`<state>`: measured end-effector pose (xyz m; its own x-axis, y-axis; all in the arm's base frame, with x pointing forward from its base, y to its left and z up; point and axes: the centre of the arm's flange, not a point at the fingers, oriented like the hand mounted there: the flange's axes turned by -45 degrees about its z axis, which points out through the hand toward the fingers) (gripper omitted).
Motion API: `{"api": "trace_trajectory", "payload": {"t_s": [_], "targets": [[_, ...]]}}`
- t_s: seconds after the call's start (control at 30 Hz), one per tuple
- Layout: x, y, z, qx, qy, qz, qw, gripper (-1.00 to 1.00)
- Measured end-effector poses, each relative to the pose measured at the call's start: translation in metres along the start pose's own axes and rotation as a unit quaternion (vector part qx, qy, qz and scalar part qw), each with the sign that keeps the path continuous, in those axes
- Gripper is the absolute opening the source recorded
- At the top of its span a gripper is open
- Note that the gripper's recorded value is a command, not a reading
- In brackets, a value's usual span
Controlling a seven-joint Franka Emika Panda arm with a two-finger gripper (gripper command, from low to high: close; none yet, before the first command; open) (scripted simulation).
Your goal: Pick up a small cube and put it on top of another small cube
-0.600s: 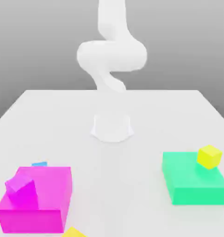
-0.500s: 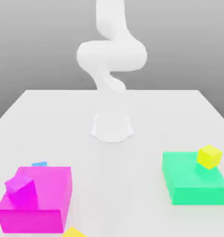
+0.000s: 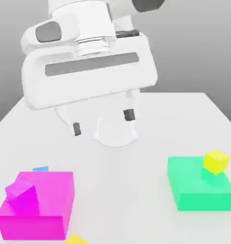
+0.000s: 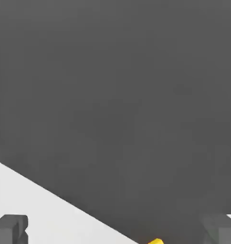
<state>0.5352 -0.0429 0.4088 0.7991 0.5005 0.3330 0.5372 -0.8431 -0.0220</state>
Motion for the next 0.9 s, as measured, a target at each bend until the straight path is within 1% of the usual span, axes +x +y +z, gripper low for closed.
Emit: {"api": "trace_trajectory", "payload": {"t_s": [0.23,0.47,0.6,0.63,0.83,0.9], "targets": [[-0.035,0.023,0.103,0.019,-0.075,-0.085,0.993,0.00],[-0.085,0.042,0.182,0.022,-0.156,-0.179,0.971,0.00],[-0.107,0.047,0.237,0.021,-0.167,-0.193,0.967,0.00],[-0.111,0.047,0.247,0.022,-0.168,-0.193,0.967,-1.00],[-0.113,0.047,0.252,0.023,-0.168,-0.193,0.966,-1.00],[-0.107,0.047,0.237,0.022,-0.168,-0.194,0.966,-1.00]]}}
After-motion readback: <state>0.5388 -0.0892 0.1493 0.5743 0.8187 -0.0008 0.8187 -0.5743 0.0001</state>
